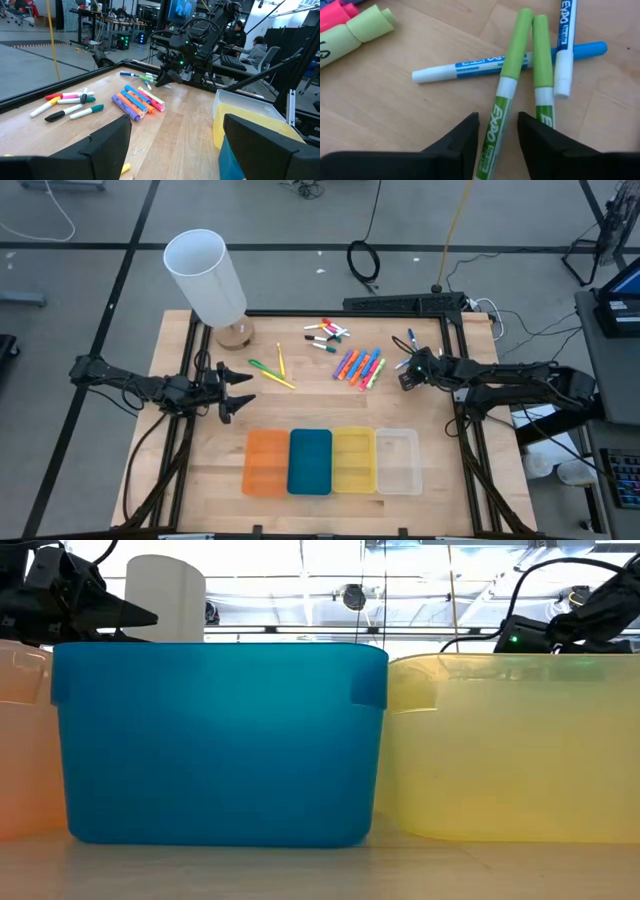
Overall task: Pick & Place Markers
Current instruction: Put the left green marker pen into the orange bin
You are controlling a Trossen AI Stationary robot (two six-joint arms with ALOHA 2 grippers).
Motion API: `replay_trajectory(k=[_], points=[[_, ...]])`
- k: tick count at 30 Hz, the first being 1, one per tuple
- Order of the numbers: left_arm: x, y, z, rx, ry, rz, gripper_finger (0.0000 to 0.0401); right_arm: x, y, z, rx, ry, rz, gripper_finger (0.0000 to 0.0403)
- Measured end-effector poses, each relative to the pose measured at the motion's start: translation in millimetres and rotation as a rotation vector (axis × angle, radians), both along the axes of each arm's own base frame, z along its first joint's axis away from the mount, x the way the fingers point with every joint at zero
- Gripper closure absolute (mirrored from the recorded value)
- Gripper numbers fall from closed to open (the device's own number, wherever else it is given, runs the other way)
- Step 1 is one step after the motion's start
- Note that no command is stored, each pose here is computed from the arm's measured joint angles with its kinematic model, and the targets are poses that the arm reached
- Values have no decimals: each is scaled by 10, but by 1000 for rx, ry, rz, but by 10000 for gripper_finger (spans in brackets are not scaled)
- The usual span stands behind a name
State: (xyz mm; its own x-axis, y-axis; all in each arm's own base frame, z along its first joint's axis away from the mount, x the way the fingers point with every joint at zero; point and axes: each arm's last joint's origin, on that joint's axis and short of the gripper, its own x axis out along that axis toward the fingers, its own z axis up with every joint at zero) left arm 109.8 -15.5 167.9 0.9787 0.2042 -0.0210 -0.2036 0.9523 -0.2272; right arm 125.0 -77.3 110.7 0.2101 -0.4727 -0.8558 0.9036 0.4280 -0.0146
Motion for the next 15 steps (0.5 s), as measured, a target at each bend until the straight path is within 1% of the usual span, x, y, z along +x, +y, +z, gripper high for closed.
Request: replay_trajectory(k=[7,8,12,15], points=[[0,0,0,0,0,0,77,57,-7,19,-39,-37,57,374],[0,0,1,0,0,0,77,70,-2,25,-44,-46,67,380],[0,0,0,0,0,0,77,115,33,66,-44,-86,110,378],[0,0,1,0,0,0,77,160,54,124,-62,-152,147,365]])
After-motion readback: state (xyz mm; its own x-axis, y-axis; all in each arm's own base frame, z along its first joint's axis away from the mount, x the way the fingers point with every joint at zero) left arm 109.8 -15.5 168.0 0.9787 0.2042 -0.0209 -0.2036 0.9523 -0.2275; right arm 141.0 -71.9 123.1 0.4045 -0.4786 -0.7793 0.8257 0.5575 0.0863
